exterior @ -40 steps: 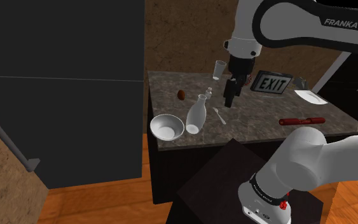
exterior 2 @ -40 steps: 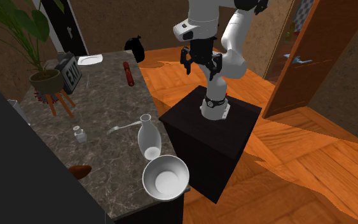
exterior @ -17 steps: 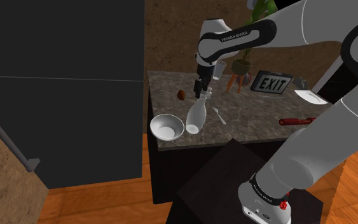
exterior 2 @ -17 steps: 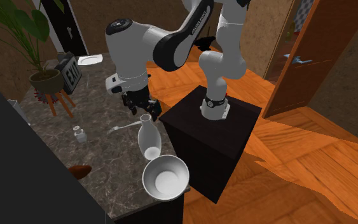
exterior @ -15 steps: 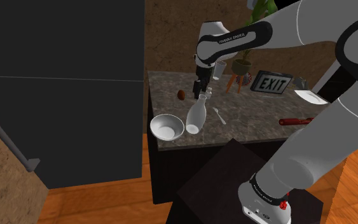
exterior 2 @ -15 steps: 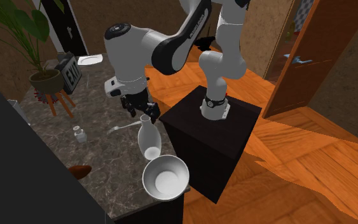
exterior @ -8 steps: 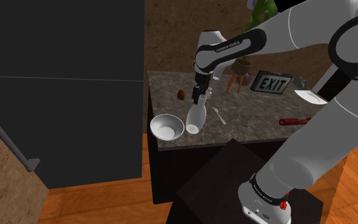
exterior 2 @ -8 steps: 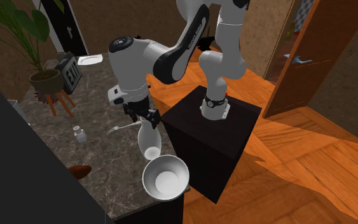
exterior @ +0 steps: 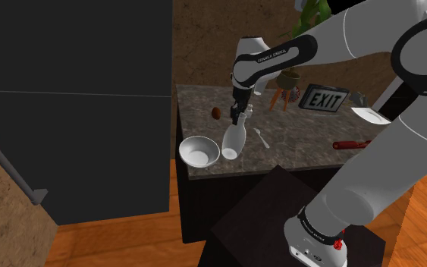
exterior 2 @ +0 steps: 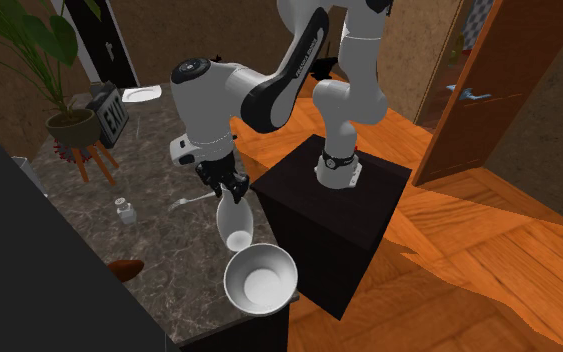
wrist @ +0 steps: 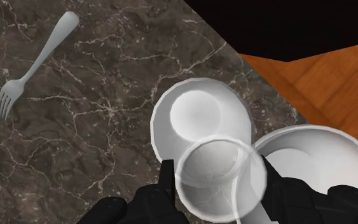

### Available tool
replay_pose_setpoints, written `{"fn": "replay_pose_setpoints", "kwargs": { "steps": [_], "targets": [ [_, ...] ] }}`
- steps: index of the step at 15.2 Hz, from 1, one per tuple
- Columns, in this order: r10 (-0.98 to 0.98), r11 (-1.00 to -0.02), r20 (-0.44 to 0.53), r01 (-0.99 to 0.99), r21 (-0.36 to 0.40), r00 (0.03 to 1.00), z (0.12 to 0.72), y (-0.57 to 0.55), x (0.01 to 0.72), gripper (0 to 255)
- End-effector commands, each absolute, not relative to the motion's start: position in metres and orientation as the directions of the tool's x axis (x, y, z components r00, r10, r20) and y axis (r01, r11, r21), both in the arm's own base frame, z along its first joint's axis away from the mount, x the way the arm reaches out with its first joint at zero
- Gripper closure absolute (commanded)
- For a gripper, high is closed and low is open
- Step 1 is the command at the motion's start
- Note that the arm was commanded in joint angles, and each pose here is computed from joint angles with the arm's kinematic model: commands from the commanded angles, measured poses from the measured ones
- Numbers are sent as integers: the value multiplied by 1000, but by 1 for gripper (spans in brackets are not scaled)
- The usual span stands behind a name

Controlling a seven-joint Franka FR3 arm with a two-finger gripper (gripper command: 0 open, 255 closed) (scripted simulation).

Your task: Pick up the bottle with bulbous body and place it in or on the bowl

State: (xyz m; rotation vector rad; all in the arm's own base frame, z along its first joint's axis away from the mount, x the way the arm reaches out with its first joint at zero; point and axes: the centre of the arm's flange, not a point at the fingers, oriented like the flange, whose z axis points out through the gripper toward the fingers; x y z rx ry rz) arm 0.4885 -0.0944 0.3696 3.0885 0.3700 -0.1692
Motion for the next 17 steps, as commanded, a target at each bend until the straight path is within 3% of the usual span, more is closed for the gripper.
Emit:
{"fn": "replay_pose_setpoints", "kwargs": {
  "steps": [1, 8, 17],
  "targets": [
    [234, -971, -111, 237, 13, 966, 370, -94, 488, 255],
    [234, -971, -111, 237, 13, 966, 370, -94, 488, 255],
    [234, -971, -111, 237, 13, 966, 417, -94, 488, 255]
  ]
}}
